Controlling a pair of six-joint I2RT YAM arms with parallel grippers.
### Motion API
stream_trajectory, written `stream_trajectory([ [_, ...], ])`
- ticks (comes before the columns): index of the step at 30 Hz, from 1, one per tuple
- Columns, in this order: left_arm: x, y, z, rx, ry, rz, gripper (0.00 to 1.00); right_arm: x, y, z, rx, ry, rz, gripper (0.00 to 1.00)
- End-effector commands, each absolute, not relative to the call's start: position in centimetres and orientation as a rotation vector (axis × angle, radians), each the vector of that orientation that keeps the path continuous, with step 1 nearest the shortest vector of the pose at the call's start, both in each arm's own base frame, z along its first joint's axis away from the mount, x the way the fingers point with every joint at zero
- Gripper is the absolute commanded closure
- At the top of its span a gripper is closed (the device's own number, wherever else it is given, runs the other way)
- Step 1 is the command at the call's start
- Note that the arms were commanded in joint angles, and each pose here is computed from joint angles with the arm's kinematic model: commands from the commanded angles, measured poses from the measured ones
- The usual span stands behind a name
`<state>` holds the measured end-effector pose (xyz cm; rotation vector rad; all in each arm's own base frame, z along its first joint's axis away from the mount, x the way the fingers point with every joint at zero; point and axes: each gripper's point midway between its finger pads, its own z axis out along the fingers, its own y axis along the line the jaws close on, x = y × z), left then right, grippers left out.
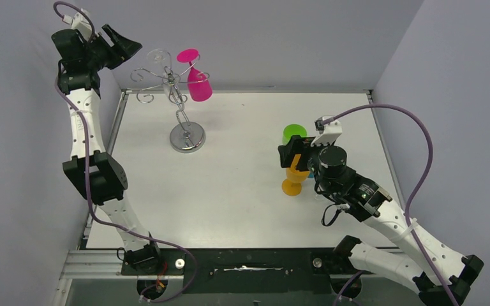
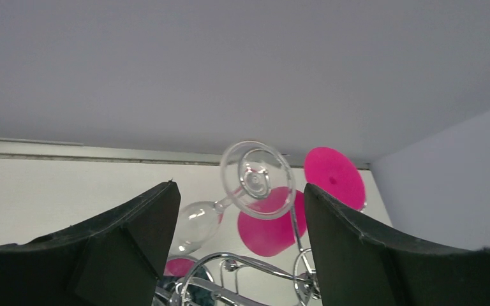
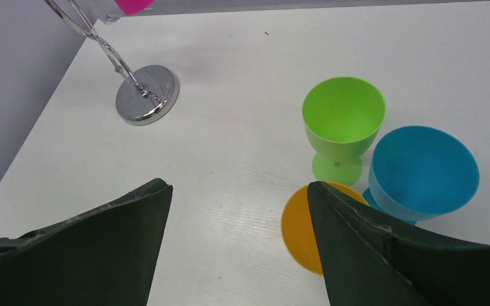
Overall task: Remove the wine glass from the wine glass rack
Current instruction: Pick up the wine glass from the wine rack.
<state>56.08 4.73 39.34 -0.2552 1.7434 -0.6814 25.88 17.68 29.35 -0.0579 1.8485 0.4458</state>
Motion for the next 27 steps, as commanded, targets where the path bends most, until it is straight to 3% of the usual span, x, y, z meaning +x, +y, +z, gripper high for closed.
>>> stream_trajectory([
  [1, 55.5, 1.5, 43.0, -0.109, 1.617, -0.92, 0.31, 26.2, 17.4, 30.0, -0.015, 1.81, 0.453, 0.2],
  [14, 57.9, 1.1, 37.3, -0.234, 1.779, -0.887, 0.45, 26.0, 15.0, 29.7, 0.111, 1.813, 0.387, 0.19],
  [21, 58.2, -0.1, 37.3, -0.215, 1.772, -0.953, 0.53, 25.5, 14.2, 29.4, 0.15, 1.808, 0.39, 0.18],
  [25, 58.6, 0.2, 37.2, -0.251, 1.765, -0.945, 0.71, 25.3, 13.9, 29.2, 0.161, 1.808, 0.392, 0.18],
  [27, 58.9, 0.5, 37.4, -0.272, 1.754, -0.932, 0.74, 25.3, 13.9, 29.2, 0.163, 1.808, 0.396, 0.18],
])
